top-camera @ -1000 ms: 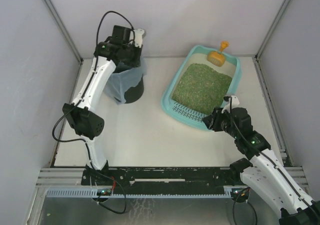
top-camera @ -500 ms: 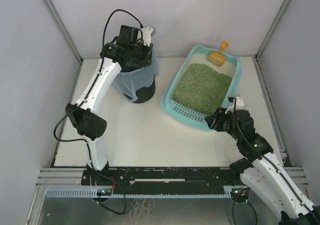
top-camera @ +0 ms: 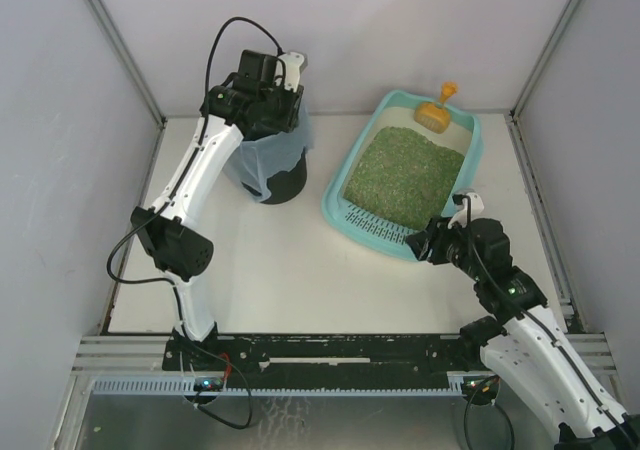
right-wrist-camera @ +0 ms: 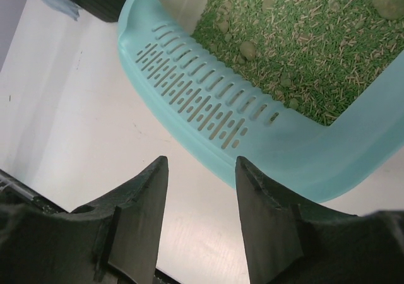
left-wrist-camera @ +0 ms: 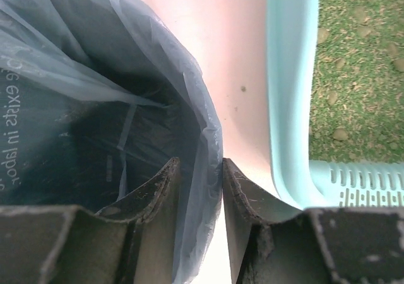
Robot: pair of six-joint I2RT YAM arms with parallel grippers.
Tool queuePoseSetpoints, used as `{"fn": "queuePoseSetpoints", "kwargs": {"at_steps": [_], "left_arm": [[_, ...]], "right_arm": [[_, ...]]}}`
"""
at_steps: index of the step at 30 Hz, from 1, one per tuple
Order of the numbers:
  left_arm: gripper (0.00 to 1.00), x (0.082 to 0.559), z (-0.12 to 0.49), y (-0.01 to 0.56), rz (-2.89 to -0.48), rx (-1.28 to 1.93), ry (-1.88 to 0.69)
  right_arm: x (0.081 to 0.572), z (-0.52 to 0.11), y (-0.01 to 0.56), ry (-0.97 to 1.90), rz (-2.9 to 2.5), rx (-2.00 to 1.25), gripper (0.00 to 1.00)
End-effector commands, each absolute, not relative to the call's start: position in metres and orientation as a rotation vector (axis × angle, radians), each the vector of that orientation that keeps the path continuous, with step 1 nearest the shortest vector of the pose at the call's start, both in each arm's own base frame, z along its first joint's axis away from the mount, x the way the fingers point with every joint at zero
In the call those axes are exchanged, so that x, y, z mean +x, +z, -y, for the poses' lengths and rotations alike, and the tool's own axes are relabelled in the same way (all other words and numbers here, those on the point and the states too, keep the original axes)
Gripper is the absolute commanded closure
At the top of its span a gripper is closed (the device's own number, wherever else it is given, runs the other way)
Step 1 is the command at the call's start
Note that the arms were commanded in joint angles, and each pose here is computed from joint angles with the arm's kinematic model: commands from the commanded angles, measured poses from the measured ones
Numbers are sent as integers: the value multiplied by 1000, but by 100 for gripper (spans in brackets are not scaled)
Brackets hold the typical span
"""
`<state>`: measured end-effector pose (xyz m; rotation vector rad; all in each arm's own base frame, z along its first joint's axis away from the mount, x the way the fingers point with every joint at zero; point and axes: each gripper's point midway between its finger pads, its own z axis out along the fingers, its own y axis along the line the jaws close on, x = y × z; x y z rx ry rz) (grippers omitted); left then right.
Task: Clean the litter box
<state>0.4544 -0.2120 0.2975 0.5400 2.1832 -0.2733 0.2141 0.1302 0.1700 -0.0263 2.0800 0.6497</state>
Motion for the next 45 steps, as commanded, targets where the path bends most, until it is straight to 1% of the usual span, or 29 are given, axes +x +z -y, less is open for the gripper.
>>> {"fn": "queuePoseSetpoints", "kwargs": {"at_steps": [1, 5, 7, 10, 14, 17, 20, 21, 26, 28, 31, 33, 36, 38, 43, 45], "left_arm": [[65, 459, 185, 299, -2187, 510, -108], [66, 458, 187, 298, -2189, 515, -125], [63, 456, 192, 304, -2177, 516, -163], [54, 450, 201, 321, -2136, 519, -244], [38, 439, 209, 357, -2039, 504, -338], [29, 430, 210, 381, -1979, 486, -375], [24, 422, 207, 396, -1943, 460, -394], [20, 419, 205, 400, -1934, 443, -397], [16, 399, 188, 420, -1876, 335, -443], [14, 386, 171, 429, -1841, 259, -487], [15, 372, 148, 424, -1810, 168, -578], [14, 361, 128, 418, -1779, 98, -585], [13, 349, 96, 403, -1771, 23, -490], [9, 340, 80, 392, -1779, 0, -415], [1, 325, 62, 373, -1771, -75, -339], [0, 322, 59, 367, -1767, -91, -326]], "right_arm": [[218, -137, 192, 677, -2017, -97, 53], [219, -136, 194, 674, -2006, -104, 53], [220, -137, 196, 673, -1995, -112, 52], [225, -140, 198, 680, -1981, -129, 50], [230, -150, 198, 712, -1991, -189, 48], [238, -159, 199, 738, -1998, -232, 46], [251, -168, 203, 758, -1990, -257, 42], [256, -171, 205, 765, -1988, -262, 41], [286, -183, 201, 758, -2013, -284, 38], [298, -187, 196, 756, -2033, -286, 37], [315, -194, 190, 763, -2050, -277, 33], [325, -199, 185, 777, -2068, -278, 32], [339, -208, 180, 812, -2085, -272, 30], [349, -212, 177, 818, -2106, -246, 29], [377, -210, 159, 713, -2170, -88, 36], [383, -213, 153, 696, -2178, -61, 37]]}}
